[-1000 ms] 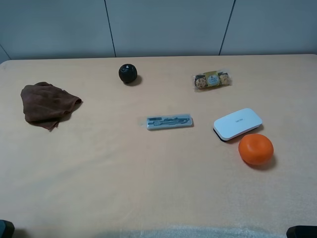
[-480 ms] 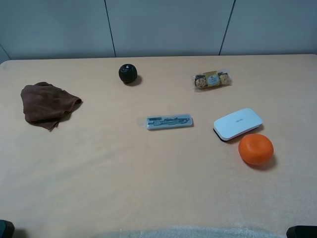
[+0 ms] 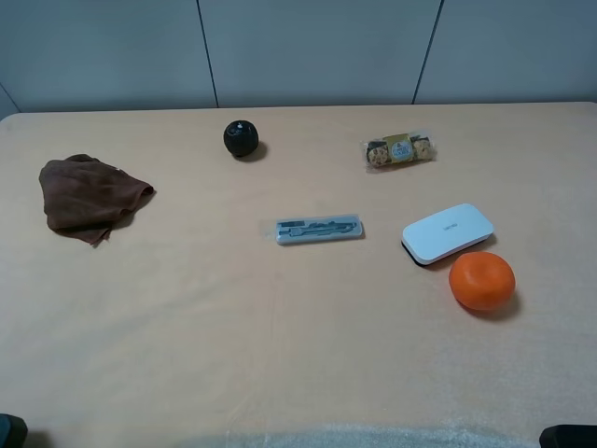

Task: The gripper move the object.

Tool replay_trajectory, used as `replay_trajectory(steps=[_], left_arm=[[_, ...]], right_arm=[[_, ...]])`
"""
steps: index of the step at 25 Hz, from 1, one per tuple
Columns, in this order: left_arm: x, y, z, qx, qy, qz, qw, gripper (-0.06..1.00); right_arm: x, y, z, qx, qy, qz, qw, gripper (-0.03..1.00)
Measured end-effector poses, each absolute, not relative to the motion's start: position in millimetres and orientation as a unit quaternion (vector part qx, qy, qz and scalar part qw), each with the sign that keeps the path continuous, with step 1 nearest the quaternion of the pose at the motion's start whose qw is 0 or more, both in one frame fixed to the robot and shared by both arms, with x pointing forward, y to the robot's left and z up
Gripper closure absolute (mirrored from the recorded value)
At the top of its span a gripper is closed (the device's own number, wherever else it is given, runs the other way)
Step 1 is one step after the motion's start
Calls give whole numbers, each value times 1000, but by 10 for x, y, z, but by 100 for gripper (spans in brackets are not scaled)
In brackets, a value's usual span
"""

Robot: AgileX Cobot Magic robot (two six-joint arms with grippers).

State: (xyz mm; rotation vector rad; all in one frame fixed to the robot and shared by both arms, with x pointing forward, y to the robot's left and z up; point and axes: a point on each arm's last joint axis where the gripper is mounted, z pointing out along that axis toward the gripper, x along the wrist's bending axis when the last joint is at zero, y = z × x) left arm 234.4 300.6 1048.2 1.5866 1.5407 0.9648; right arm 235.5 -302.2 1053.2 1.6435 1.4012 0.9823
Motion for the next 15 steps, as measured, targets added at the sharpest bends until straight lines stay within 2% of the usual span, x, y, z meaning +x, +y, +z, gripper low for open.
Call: replay_trajectory(steps=[15], left_arm=[[2344, 3006, 10482, 614, 597, 374, 356, 10]], right_arm=[[2355, -3022, 10532, 642, 547, 384, 375, 27]])
